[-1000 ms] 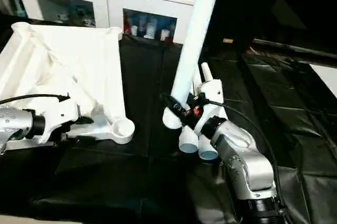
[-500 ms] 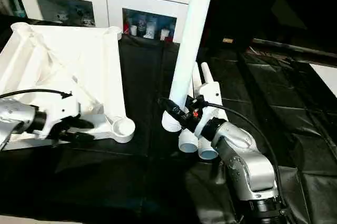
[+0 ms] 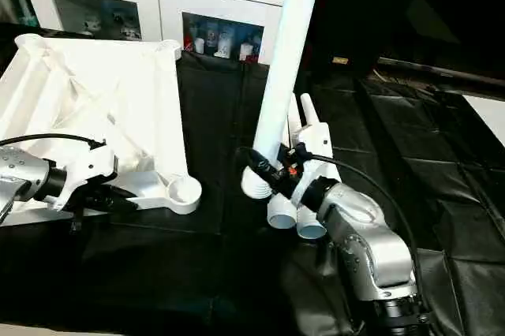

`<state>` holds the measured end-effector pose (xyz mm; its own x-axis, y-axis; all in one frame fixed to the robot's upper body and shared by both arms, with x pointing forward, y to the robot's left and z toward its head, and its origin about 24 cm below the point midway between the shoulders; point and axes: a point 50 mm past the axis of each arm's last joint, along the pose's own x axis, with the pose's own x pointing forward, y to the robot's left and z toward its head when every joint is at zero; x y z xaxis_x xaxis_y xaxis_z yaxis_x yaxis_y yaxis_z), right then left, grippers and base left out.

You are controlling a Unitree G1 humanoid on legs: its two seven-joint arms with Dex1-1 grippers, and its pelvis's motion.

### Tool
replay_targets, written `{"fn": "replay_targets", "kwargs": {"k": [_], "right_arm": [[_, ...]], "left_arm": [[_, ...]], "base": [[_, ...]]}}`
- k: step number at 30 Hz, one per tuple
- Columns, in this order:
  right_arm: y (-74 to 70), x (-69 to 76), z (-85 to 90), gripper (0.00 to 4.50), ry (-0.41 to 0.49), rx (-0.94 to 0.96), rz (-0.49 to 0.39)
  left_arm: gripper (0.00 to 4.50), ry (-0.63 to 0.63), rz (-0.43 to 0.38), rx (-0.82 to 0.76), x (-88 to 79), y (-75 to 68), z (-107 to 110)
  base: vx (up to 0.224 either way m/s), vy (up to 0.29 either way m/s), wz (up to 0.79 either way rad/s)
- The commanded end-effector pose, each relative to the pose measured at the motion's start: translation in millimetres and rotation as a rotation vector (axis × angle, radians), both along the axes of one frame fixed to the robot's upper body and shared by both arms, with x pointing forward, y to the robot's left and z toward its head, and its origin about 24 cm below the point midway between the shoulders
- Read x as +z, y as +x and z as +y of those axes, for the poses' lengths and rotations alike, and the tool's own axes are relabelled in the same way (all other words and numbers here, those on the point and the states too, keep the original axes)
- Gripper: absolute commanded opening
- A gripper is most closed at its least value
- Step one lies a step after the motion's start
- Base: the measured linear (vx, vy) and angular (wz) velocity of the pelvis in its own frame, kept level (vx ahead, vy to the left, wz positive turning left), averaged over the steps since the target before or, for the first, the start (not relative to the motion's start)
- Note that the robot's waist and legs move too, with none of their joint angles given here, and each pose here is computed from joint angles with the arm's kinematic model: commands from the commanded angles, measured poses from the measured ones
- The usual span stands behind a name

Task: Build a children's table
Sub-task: Pick table leg, then insert table leg to table base

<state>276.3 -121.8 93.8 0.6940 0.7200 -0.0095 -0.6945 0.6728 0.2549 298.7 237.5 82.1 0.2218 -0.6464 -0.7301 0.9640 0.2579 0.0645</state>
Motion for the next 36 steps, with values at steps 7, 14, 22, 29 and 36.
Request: {"fn": "replay_targets", "kwargs": {"k": [7,14,22,29,36], "right_arm": [[13.4,16.8,-3.1,1.86,0.091,-0.003,0.0],[11.7,18.1,-0.6,1.86,0.083,0.063,0.045],[5.7,7.1,-0.6,1.86,-0.019,0.148,0.121],[9.9,-5.0,0.6,1.86,-0.067,0.137,0.142],[21.4,-12.5,3.3,1.86,-0.044,0.093,0.134]], "left_arm": [[0.0,-0.123,-0.019,-0.187,-18.9,-6.1,-76],[0.0,-0.157,-0.059,-0.247,-18.2,-2.5,-107],[0.0,-0.081,-0.081,-0.233,-19.9,6.0,-107],[0.0,-0.102,-0.063,-0.22,-18.2,5.4,-101],[0.0,-0.204,-0.087,-0.188,-14.4,5.6,-105]], "base": [[0.0,0.0,0.0],[0.0,0.0,0.0],[0.0,0.0,0.0],[0.0,0.0,0.0],[0.0,0.0,0.0]]}}
